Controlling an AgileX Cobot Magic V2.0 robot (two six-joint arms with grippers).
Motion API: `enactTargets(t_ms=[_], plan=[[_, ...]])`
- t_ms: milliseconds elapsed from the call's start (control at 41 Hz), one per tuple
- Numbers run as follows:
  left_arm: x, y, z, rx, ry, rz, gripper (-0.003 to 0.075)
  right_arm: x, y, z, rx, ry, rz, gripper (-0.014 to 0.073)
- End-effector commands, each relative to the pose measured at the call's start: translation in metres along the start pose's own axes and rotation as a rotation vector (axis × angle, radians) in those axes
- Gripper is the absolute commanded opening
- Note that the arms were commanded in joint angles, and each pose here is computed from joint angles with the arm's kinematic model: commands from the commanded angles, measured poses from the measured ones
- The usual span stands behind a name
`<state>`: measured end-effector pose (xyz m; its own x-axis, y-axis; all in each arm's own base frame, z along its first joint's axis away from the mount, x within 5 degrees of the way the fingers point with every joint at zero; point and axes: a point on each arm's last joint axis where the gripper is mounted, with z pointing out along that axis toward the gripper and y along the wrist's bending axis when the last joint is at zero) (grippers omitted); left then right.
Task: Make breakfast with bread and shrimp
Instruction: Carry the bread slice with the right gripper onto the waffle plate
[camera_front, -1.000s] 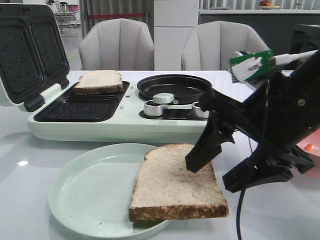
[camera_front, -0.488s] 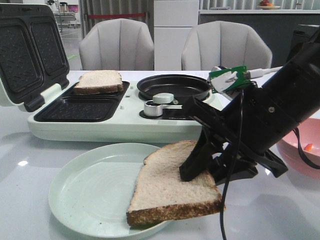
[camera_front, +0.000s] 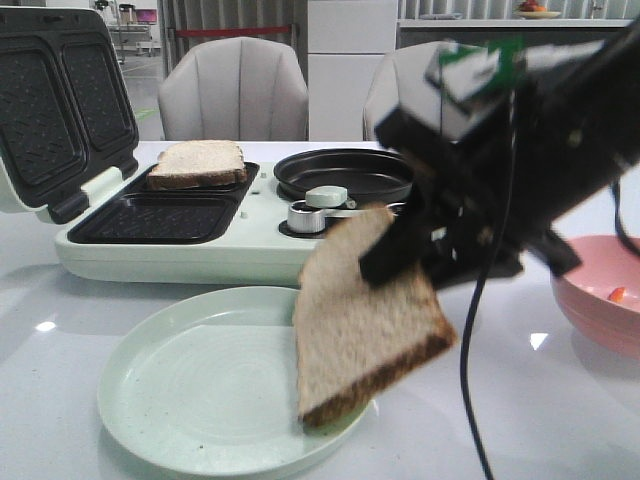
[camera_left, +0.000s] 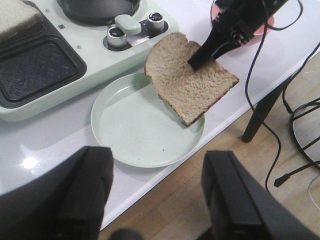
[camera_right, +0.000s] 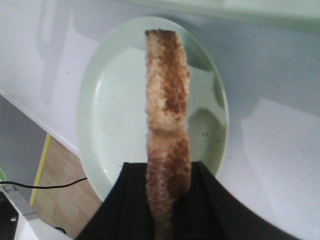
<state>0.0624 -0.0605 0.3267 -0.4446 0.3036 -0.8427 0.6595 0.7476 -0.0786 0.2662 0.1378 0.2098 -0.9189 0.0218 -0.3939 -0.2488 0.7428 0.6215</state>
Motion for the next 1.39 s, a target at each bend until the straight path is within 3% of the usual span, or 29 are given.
enactTargets(t_ms=[0, 171, 415, 585, 756, 878, 1073, 1366], plan=[[-0.013, -0.002, -0.003, 0.013, -0.088, 0.005, 0.0457, -0.017, 0.033, -0.032, -0.089, -0.114, -0.079, 0.0018], [-0.013, -0.002, -0.003, 0.013, -0.088, 0.005, 0.0457, -0.042, 0.071, -0.041, -0.166, -0.208, -0.151, 0.0018], [-0.013, -0.002, -0.003, 0.013, -0.088, 0.005, 0.0457, -0.093, 0.115, -0.011, -0.257, -0.299, -0.175, 0.0018], [-0.013, -0.002, -0.003, 0.013, -0.088, 0.005, 0.0457, -0.126, 0.127, 0.032, -0.294, -0.304, -0.183, 0.0018], [-0.013, -0.002, -0.003, 0.013, -0.088, 0.005, 0.0457, -0.15, 0.117, 0.077, -0.298, -0.299, -0.17, 0.0036], [-0.013, -0.002, -0.003, 0.013, -0.088, 0.005, 0.0457, -0.157, 0.106, 0.103, -0.289, -0.286, -0.157, 0.0158], [-0.013, -0.002, -0.003, 0.013, -0.088, 0.005, 0.0457, -0.157, 0.097, 0.115, -0.275, -0.261, -0.163, 0.0515], [-0.013, -0.002, -0.003, 0.013, -0.088, 0.005, 0.0457, -0.163, 0.103, 0.081, -0.21, -0.258, -0.312, 0.054]])
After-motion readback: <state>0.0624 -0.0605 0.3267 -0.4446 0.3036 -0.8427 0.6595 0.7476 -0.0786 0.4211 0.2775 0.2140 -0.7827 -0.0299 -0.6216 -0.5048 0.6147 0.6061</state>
